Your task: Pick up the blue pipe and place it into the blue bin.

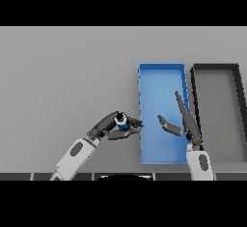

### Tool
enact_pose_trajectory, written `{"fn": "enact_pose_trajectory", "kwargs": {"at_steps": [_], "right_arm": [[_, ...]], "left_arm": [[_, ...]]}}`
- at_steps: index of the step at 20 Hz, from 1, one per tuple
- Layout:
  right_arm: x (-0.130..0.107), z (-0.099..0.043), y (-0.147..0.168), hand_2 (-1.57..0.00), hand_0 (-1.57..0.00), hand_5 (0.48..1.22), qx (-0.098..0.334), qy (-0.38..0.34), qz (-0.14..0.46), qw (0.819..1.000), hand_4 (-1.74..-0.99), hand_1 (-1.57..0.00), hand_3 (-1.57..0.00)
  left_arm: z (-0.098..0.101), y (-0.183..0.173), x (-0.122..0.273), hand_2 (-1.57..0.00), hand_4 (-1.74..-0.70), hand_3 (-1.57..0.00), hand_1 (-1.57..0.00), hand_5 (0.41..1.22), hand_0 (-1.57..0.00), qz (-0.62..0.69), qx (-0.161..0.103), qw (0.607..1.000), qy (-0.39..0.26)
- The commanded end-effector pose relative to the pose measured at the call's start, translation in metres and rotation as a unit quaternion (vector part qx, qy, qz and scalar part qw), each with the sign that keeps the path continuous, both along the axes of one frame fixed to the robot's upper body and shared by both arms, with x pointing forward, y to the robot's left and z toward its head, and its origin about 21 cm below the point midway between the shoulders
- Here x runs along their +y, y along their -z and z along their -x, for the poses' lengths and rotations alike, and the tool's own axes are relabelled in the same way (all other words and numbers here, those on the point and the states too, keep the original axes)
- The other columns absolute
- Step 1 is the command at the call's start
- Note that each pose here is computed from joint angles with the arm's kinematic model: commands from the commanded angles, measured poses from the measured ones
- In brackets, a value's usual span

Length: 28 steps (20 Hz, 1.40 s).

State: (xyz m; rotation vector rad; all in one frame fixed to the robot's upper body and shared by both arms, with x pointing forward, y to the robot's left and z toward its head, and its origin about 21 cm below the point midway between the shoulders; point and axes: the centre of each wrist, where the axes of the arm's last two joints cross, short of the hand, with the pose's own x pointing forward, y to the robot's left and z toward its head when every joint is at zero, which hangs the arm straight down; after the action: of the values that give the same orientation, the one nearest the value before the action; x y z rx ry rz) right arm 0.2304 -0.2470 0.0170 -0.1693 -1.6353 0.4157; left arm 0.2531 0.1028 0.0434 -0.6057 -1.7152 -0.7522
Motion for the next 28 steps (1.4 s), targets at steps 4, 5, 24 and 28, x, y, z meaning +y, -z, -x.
{"fn": "enact_pose_trajectory", "kwargs": {"at_steps": [4, 5, 24, 28], "right_arm": [[-0.004, -0.012, -0.017, 0.0, 0.0, 0.578, -0.011, -0.02, 0.026, 0.999, -1.123, 0.0, 0.0], [-0.006, -0.017, -0.02, 0.0, 0.0, 0.578, -0.014, -0.026, 0.034, 0.999, -1.133, 0.0, 0.0], [0.025, -0.021, -0.153, 0.0, 0.0, 0.526, -0.077, -0.347, 0.038, 0.934, -1.246, 0.0, 0.0], [0.05, -0.019, -0.162, 0.0, 0.0, 0.522, -0.054, -0.393, 0.047, 0.917, -1.239, 0.0, 0.0]], "left_arm": [[0.001, 0.001, -0.004, -1.57, -1.47, -1.57, -1.57, 1.22, -1.57, -0.009, 0.01, 1.0, -0.002], [0.003, 0.003, -0.003, -1.57, -1.47, -1.57, -1.57, 1.22, -1.57, -0.01, 0.008, 1.0, -0.002], [0.0, -0.001, 0.005, -1.57, -1.47, -1.57, -1.57, 1.221, -1.57, -0.022, -0.011, 1.0, 0.001], [-0.001, -0.003, 0.0, -1.57, -1.47, -1.57, -1.57, 1.221, -1.57, -0.027, -0.004, 1.0, -0.001]]}}
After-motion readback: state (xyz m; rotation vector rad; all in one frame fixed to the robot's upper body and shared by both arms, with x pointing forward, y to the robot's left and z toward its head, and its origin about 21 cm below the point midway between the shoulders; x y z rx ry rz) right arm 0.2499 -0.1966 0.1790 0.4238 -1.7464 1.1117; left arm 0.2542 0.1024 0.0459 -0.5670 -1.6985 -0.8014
